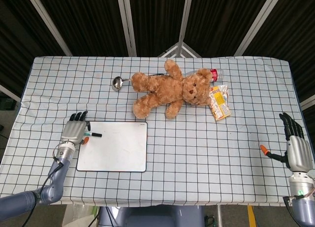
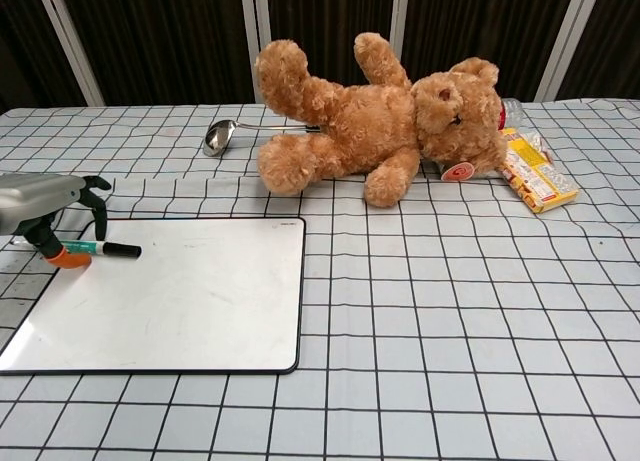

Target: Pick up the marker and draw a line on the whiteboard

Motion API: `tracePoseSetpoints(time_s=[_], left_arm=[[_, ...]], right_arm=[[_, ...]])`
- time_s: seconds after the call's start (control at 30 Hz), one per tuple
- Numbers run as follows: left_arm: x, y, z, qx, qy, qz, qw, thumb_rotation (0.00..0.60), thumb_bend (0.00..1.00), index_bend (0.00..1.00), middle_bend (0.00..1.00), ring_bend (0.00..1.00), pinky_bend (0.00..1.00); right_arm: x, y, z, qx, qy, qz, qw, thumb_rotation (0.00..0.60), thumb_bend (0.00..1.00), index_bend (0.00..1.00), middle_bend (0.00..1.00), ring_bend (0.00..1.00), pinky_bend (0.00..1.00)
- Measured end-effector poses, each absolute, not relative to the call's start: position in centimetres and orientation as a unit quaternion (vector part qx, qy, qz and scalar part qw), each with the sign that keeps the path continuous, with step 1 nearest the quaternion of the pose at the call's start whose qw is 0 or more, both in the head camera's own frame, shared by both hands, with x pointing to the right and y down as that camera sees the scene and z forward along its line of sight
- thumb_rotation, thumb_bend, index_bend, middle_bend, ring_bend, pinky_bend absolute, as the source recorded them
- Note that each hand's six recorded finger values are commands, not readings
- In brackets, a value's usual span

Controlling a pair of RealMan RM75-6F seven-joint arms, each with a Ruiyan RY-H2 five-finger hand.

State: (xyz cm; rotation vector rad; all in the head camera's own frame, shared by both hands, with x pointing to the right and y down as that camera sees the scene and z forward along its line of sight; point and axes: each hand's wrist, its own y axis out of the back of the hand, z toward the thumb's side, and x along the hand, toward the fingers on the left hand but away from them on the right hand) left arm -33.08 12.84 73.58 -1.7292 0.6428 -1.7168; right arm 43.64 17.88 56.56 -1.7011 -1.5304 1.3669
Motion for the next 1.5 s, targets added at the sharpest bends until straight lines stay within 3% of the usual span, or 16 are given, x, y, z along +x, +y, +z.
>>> tracePoseSetpoints(time_s=[0.33, 0.57, 0.83, 1.13, 1.5], left_arm=[[-33.0, 13.2, 73.8, -0.654, 0.245, -0.650, 0.300, 0.600, 0.54, 0.71, 0.04, 0.00, 0.00], [-32.4, 12.4, 72.6, -0.662, 0.279, -0.629, 0.298, 0.600, 0.56, 0.74, 0.06, 0.00, 0.00], [-30.2, 10.6, 68.7, -0.698, 0.381, -0.545, 0.267, 0.600, 0.56, 0.75, 0.09, 0.00, 0.01], [-27.1, 10.7, 66.4, -0.762, 0.493, -0.401, 0.122, 0.600, 0.56, 0.77, 0.12, 0.00, 0.01], [-22.5, 14.1, 67.1, -0.820, 0.486, -0.295, -0.061, 0.600, 0.55, 0.77, 0.14, 0.00, 0.01]], right_arm=[[43.7, 17.9, 56.5, -0.620, -0.560, 0.497, 0.234, 0.600, 0.21, 0.00, 0.00, 0.00, 0.00], [43.7, 17.8, 56.5, -0.619, -0.562, 0.496, 0.234, 0.600, 0.21, 0.00, 0.00, 0.00, 0.00], [43.7, 17.8, 56.5, -0.618, -0.563, 0.497, 0.233, 0.600, 0.21, 0.00, 0.00, 0.00, 0.00], [43.7, 17.8, 56.5, -0.618, -0.564, 0.497, 0.231, 0.600, 0.21, 0.00, 0.00, 0.00, 0.00], [43.9, 17.8, 56.6, -0.617, -0.567, 0.497, 0.225, 0.600, 0.21, 0.00, 0.00, 0.00, 0.00]])
